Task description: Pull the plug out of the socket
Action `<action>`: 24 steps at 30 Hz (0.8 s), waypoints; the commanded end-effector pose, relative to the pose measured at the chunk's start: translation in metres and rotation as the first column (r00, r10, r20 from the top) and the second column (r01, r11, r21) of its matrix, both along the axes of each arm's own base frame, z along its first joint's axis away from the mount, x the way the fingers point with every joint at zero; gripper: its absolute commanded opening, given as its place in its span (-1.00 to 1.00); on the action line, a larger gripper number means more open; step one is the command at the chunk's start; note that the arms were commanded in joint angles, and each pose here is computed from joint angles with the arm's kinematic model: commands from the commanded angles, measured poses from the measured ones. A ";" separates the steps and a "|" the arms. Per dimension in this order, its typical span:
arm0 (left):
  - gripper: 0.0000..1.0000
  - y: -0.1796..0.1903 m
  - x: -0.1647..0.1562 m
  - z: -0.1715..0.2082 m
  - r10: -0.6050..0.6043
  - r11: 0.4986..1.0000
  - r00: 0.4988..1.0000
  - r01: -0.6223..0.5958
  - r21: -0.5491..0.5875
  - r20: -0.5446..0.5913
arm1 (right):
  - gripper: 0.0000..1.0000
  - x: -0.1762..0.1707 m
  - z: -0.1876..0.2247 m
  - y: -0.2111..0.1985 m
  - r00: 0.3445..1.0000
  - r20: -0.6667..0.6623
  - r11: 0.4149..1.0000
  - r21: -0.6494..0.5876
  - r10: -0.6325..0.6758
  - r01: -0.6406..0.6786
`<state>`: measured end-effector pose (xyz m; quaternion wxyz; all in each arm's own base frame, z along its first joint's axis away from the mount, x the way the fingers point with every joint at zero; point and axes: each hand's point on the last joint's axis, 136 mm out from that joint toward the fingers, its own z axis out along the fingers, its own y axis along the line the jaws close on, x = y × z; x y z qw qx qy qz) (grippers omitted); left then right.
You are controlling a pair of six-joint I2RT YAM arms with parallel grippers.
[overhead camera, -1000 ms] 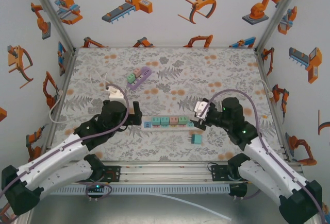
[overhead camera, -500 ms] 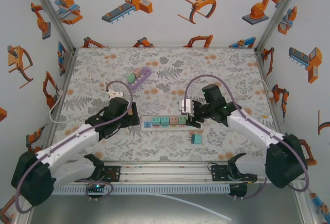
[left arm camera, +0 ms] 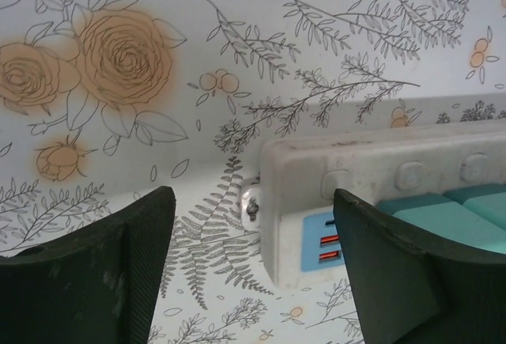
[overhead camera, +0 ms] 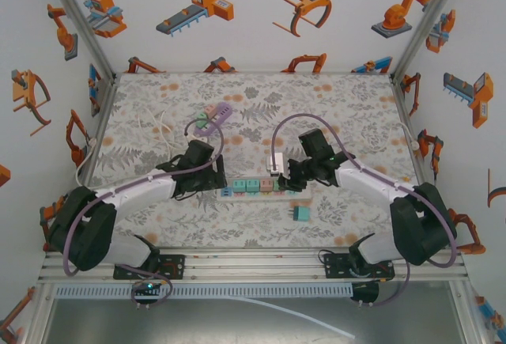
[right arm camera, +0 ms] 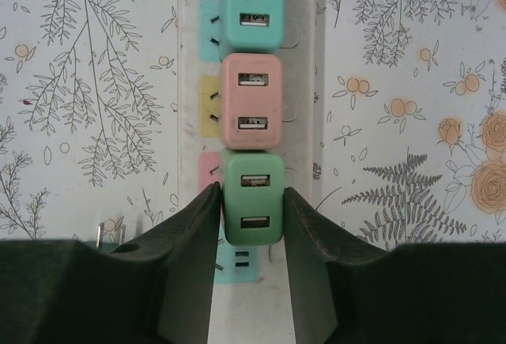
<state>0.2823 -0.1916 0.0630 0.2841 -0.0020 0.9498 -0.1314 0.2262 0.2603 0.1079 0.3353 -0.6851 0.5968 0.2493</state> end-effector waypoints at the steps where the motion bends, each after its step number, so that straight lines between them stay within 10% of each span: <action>1: 0.42 -0.005 0.001 -0.005 -0.016 1.000 0.999 0.016 -0.002 -0.028 | -0.33 0.004 0.016 0.012 0.999 0.032 0.998 0.046 0.035 -0.036; 24: 0.26 0.027 -0.046 -0.042 -0.034 0.979 0.989 0.061 0.192 -0.142 | -0.68 0.010 0.046 0.027 0.999 0.039 0.992 0.118 0.033 -0.037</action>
